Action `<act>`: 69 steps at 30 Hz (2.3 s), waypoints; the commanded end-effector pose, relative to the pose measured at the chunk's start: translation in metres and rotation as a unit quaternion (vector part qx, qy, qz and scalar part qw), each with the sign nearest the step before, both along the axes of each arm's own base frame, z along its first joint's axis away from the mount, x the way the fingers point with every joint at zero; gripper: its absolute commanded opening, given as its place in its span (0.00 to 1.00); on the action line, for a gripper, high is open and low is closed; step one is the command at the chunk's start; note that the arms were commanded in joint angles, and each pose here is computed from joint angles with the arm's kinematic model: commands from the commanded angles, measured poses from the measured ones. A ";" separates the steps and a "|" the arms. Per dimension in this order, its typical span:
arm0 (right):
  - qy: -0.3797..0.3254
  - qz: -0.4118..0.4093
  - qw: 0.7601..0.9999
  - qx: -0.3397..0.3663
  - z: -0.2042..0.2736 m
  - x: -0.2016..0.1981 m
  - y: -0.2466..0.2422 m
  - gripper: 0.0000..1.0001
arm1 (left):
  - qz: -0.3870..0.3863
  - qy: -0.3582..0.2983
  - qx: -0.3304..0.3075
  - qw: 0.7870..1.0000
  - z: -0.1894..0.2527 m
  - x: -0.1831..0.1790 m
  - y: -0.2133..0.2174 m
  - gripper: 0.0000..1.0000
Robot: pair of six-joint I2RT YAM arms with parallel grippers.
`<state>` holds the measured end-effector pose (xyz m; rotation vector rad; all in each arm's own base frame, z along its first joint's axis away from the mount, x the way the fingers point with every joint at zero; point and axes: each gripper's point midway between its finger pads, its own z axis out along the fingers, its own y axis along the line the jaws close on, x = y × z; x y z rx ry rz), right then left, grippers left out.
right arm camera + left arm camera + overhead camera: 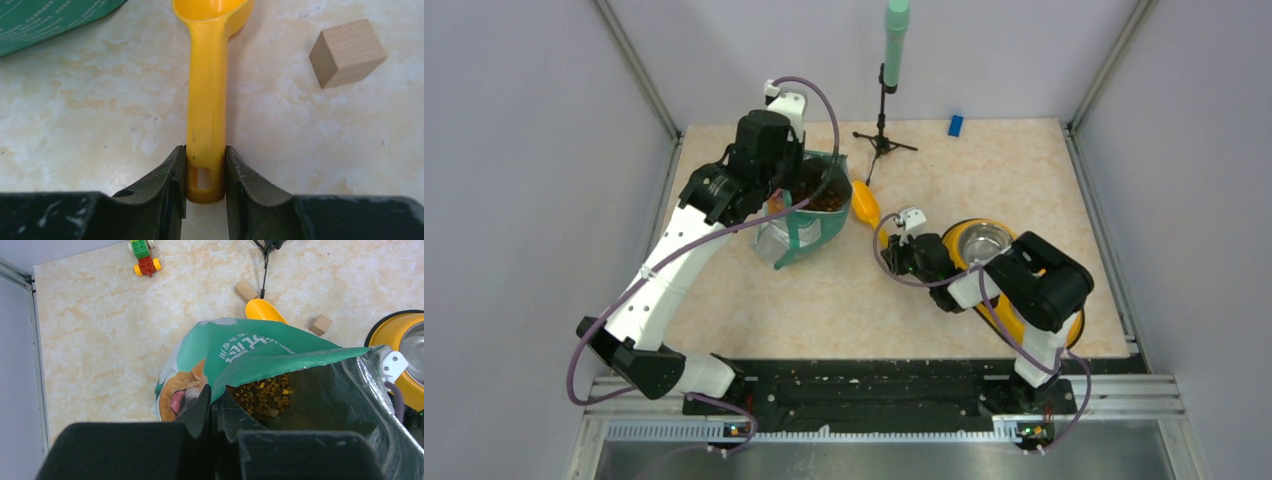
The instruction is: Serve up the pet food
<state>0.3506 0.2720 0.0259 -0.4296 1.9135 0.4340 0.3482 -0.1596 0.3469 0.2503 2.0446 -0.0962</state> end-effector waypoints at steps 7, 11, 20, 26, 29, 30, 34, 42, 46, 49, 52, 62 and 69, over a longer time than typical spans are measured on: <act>0.101 0.008 0.994 0.046 -0.023 -0.044 -0.018 0.02 | 0.008 -0.030 -0.008 0.999 0.020 0.004 0.004 0.00; 0.095 -0.013 0.995 0.033 -0.026 -0.038 -0.025 0.33 | 0.004 -0.029 -0.012 0.999 0.021 0.003 0.002 0.00; 0.037 -0.053 0.997 -0.036 -0.019 -0.025 -0.046 0.55 | 0.004 -0.028 -0.018 0.999 0.024 0.001 0.002 0.00; 0.014 -0.043 0.995 -0.090 -0.023 -0.028 -0.046 0.62 | 0.006 -0.029 -0.021 0.999 0.025 0.003 0.001 0.00; 0.014 -0.031 0.995 -0.097 -0.026 -0.030 -0.042 0.62 | 0.007 -0.029 -0.022 0.999 0.026 0.003 0.000 0.00; 0.014 -0.029 0.995 -0.097 -0.027 -0.031 -0.041 0.62 | 0.007 -0.030 -0.023 0.999 0.027 0.003 0.001 0.00; 0.015 -0.018 0.995 -0.099 -0.033 -0.028 -0.035 0.58 | 0.007 -0.030 -0.022 0.999 0.028 0.004 0.000 0.00; 0.026 -0.001 0.995 -0.101 -0.048 -0.028 -0.024 0.46 | 0.009 -0.033 -0.021 0.999 0.029 0.005 0.001 0.00; 0.028 -0.002 0.994 -0.101 -0.048 -0.027 -0.022 0.19 | 0.010 -0.031 -0.019 0.999 0.028 0.005 0.001 0.00; 0.029 -0.008 0.995 -0.096 -0.040 -0.026 -0.023 0.00 | 0.009 -0.031 -0.019 0.999 0.028 0.007 0.000 0.00; 0.037 -0.020 0.995 -0.093 -0.028 -0.029 -0.027 0.00 | 0.009 -0.033 -0.020 0.999 0.029 0.007 0.000 0.00; 0.071 -0.029 0.996 -0.049 -0.025 -0.045 -0.035 0.23 | 0.015 -0.064 -0.035 0.997 0.043 0.002 0.006 0.00; 0.026 -0.027 0.999 -0.028 -0.022 -0.048 -0.042 0.52 | 0.015 -0.059 -0.033 0.998 0.038 0.001 0.006 0.00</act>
